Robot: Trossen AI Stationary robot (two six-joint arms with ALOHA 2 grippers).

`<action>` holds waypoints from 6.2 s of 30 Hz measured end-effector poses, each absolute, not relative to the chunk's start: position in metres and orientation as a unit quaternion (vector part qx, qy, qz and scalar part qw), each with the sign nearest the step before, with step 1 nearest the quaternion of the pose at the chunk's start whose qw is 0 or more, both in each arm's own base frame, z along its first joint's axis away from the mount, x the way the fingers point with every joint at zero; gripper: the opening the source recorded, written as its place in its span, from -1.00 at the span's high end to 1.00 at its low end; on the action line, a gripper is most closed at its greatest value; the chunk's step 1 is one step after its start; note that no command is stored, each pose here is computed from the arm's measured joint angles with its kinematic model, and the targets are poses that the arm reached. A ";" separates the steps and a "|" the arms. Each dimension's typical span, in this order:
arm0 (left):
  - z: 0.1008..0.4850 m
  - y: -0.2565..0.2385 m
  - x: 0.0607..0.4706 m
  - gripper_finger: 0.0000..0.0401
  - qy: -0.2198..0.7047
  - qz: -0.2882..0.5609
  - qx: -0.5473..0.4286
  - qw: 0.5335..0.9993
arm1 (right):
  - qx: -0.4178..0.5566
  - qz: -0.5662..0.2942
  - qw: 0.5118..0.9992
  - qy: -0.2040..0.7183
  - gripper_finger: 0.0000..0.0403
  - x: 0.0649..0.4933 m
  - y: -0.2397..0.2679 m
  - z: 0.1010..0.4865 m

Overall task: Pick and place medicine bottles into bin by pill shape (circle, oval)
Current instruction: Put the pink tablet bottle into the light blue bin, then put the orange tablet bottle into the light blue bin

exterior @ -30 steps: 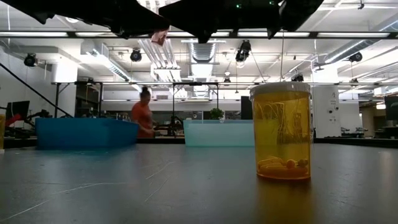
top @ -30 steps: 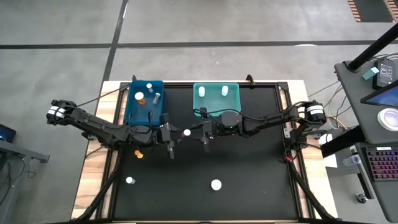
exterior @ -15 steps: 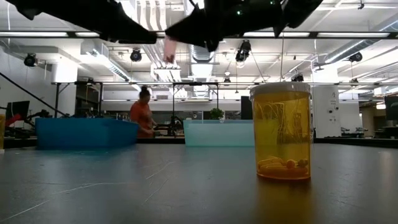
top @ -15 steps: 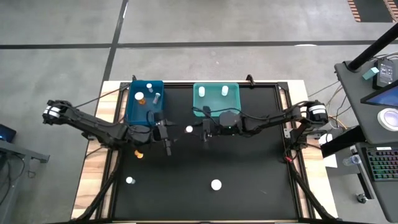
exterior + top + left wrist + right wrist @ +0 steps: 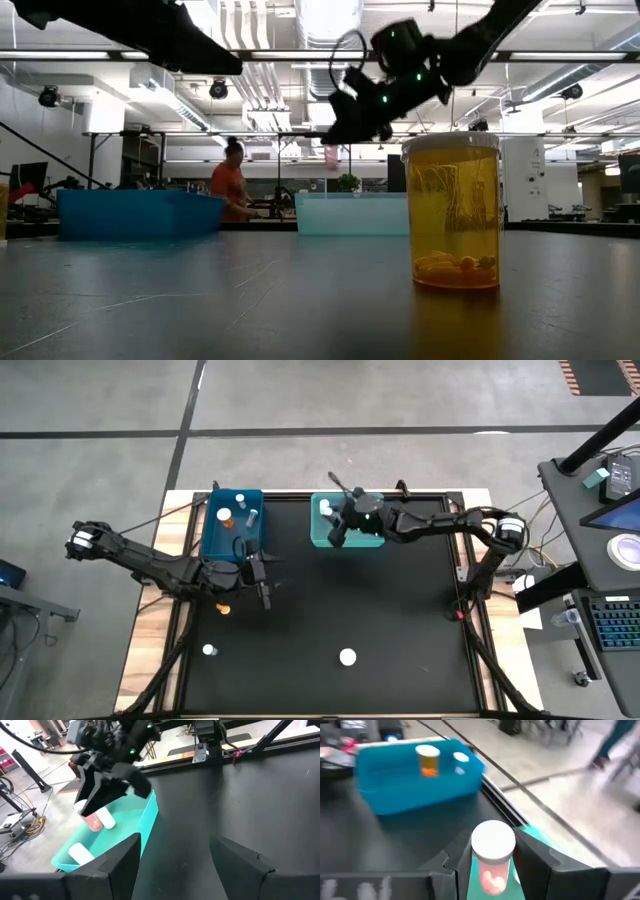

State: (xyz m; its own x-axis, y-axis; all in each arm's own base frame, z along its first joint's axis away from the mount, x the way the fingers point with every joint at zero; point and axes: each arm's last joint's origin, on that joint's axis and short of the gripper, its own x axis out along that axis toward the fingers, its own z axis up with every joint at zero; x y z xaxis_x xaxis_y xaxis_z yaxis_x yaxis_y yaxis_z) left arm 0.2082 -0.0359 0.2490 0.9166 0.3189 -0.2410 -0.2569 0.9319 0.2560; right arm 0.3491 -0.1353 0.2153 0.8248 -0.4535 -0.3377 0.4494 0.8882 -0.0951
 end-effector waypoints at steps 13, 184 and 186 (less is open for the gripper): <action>0.248 -0.036 0.209 -0.10 0.142 0.148 0.111 0.972 | 0.065 -0.292 0.932 0.205 0.39 0.347 -0.178 0.149; 0.235 -0.066 0.197 0.58 0.443 0.173 -0.152 0.867 | -0.068 -0.042 0.984 0.160 0.96 0.312 0.002 0.219; 0.245 -0.069 0.207 0.58 0.378 0.123 -0.119 0.910 | -0.074 -0.034 0.986 0.146 0.96 0.310 0.007 0.217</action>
